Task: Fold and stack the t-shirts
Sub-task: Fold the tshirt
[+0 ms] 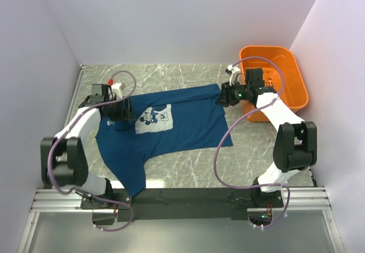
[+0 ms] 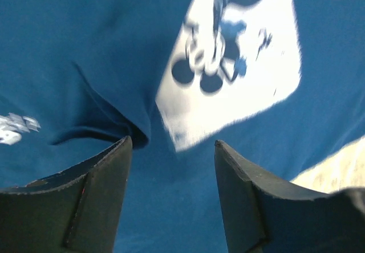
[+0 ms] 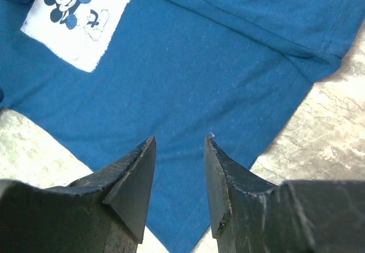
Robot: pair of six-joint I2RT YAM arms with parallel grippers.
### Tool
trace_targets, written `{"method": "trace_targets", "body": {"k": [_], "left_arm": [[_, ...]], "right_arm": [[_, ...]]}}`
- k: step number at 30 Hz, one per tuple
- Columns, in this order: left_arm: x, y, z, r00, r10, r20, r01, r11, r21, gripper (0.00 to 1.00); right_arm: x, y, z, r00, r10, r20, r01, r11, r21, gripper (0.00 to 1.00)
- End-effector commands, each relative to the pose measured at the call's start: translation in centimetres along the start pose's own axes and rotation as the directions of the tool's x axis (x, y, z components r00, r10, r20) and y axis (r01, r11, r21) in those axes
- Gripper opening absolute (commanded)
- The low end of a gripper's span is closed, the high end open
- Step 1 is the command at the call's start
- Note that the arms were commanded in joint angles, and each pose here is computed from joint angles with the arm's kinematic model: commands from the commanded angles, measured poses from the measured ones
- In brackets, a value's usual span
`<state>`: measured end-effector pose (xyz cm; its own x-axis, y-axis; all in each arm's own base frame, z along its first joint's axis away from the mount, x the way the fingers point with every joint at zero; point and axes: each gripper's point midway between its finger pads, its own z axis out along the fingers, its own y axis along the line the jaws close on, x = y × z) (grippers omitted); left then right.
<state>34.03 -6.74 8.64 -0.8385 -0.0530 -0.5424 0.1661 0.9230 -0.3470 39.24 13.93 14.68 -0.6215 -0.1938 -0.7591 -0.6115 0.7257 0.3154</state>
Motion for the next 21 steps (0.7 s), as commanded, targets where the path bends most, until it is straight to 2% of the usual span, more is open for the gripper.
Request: {"method": "trace_targets", "body": {"k": [1,6,10,15,21], "left_arm": [[-4.9,0.3,-2.5,0.979,0.021,0.202,-0.006,0.997,-0.072,0.65],[-6.0,3.2,-1.2,0.981,-0.071,0.179,0.099,0.983,-0.157,0.64],[-5.7,4.9,1.4,0.984,-0.139,0.111,0.158,0.971,-0.182,0.62],[-6.0,5.3,3.1,0.985,-0.158,0.072,0.168,0.972,-0.167,0.60],[-3.8,5.3,5.2,0.985,-0.172,-0.020,0.168,0.978,-0.126,0.56]], "right_arm": [[-1.4,0.4,-1.1,0.998,-0.033,0.054,0.033,0.999,-0.002,0.47],[-1.4,0.4,-1.0,0.998,-0.027,0.051,0.027,1.000,-0.006,0.47],[-1.2,0.4,-1.0,0.998,-0.027,0.048,0.027,1.000,-0.002,0.47],[-1.2,0.3,-1.1,0.998,-0.029,0.048,0.029,1.000,0.005,0.47],[-1.2,0.2,-1.1,0.999,-0.025,0.046,0.025,1.000,0.008,0.47]]}}
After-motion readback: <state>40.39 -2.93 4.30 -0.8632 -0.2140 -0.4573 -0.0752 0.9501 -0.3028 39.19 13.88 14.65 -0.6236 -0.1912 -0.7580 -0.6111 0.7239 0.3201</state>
